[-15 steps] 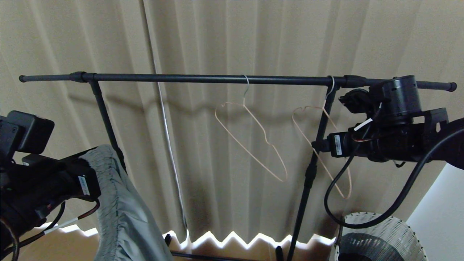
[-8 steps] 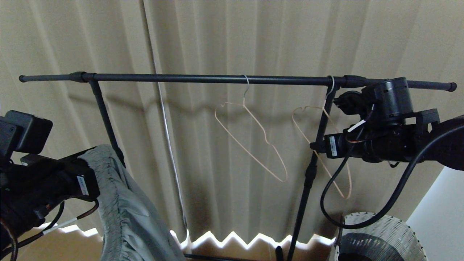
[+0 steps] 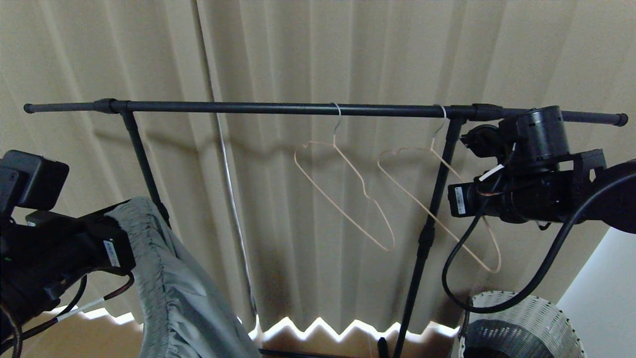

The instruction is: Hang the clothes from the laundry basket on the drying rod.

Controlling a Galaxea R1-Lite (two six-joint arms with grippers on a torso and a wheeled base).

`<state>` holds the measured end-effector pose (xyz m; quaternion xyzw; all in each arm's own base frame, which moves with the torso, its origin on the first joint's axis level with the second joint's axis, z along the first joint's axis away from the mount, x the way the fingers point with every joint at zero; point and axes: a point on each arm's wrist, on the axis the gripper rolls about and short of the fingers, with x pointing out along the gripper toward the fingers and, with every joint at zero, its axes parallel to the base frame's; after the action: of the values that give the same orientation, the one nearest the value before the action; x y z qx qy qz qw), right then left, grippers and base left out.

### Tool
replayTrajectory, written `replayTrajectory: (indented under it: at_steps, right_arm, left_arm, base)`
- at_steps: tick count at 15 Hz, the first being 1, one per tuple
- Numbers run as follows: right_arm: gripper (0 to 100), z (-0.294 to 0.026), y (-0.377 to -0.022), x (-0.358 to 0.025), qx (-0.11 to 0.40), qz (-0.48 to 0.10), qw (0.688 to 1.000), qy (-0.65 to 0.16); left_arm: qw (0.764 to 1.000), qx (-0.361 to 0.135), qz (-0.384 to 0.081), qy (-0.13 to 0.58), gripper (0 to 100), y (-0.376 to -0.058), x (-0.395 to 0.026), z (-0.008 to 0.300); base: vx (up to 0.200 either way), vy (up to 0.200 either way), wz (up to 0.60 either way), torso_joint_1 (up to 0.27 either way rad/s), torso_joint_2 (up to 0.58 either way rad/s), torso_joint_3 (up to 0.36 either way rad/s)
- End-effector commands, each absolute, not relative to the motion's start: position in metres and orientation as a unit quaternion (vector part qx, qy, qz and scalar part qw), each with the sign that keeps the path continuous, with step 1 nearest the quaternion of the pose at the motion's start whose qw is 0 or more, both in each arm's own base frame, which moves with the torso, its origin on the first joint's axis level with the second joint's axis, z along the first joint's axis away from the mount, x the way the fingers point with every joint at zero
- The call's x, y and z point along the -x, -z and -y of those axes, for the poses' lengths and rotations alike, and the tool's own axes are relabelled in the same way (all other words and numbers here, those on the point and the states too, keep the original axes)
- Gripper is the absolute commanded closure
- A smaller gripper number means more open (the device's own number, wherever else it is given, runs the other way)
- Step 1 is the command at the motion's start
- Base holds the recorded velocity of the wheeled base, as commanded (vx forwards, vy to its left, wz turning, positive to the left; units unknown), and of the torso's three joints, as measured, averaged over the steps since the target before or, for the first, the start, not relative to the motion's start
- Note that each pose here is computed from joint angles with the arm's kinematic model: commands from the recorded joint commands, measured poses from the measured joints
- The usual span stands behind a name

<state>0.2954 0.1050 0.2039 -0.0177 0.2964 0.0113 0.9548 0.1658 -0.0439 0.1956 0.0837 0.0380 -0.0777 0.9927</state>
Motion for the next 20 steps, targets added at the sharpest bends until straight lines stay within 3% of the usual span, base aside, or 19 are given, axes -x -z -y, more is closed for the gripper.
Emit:
replayTrajectory:
  at_steps: [1,9,20]
  right_arm:
    - [100,-0.105,-0.208,-0.293,0.015,-0.288,0.957,-0.013]
    - [100,-0.095,-0.241,-0.266,-0.01,-0.228,0.973,-0.021]
    - [100,-0.069,-0.216,-0.197,-0.009,-0.219,0.975,-0.024]
  left_arm:
    - [0.993,-0.084,-0.039,0.077,100,-0.195,-0.166,0.044]
    - [0.992,-0.085,-0.043,0.077,100,-0.193,-0.166,0.044]
    - [0.992,-0.086,-0.045,0.076,100,-0.193,-0.167,0.044]
  base:
    - [0.0,0.0,0.0,0.0,0.0,0.0]
    - [0.0,0.0,0.0,0.0,0.0,0.0]
    - [-0.018,0.0,0.0,0.0,0.0,0.0]
